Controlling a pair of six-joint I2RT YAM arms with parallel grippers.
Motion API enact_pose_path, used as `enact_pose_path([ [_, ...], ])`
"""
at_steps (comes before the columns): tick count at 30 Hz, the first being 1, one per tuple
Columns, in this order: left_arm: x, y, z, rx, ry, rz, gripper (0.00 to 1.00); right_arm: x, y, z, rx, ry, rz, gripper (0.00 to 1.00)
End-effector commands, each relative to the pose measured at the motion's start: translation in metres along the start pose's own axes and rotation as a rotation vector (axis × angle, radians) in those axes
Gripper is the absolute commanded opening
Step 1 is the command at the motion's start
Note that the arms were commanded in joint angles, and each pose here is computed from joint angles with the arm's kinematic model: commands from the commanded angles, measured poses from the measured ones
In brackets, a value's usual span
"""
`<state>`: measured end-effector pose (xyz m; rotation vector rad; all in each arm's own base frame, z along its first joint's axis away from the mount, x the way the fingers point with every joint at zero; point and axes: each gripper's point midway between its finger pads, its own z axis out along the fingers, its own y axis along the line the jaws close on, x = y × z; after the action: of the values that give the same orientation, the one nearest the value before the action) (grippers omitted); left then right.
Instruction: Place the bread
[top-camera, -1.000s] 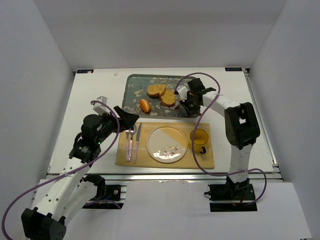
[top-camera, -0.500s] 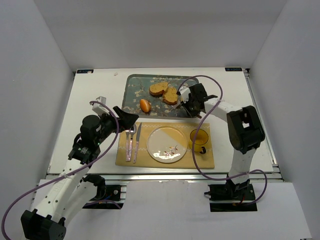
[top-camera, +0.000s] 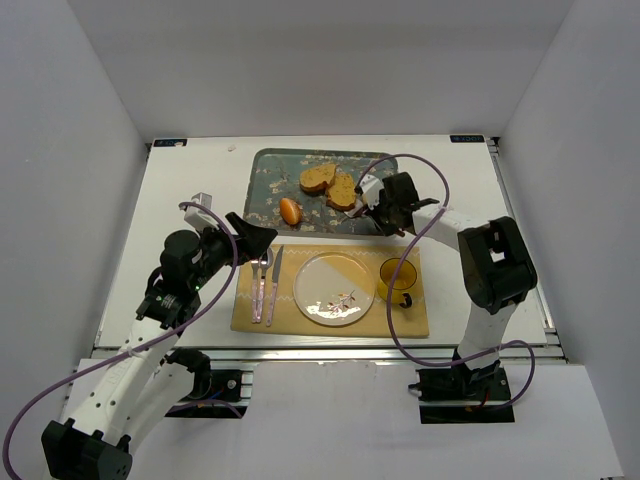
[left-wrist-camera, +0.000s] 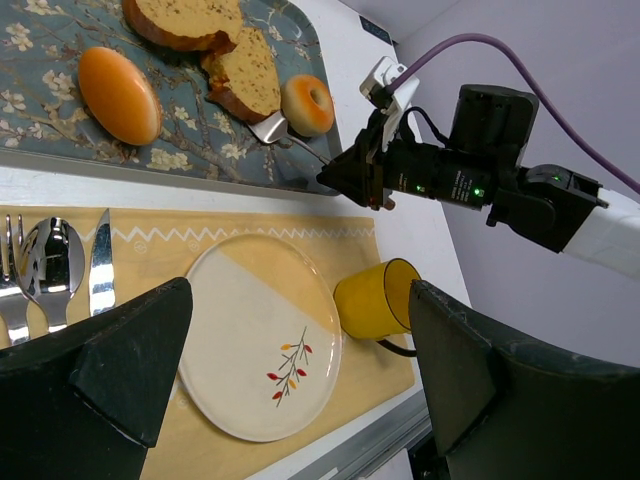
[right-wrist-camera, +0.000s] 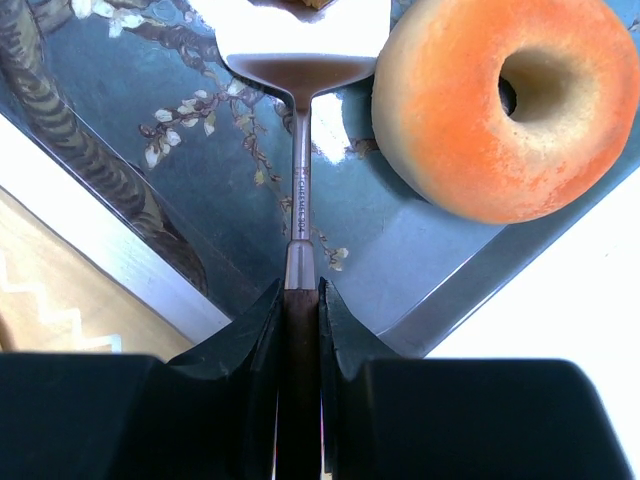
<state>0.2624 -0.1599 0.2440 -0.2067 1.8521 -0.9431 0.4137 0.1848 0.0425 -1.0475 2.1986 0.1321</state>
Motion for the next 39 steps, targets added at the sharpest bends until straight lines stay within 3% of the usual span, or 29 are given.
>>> enact_pose_path([
  [1,-0.011,-0.007,-0.003,0.012,-0.033,0.002,0.98,-0.038,-0.014,-0.016,0.060,-0.135,-0.055,0.00],
  [39,-0.011,-0.008,-0.003,0.018,-0.032,0.003,0.98,-0.083,0.000,-0.048,0.065,-0.295,-0.114,0.00],
])
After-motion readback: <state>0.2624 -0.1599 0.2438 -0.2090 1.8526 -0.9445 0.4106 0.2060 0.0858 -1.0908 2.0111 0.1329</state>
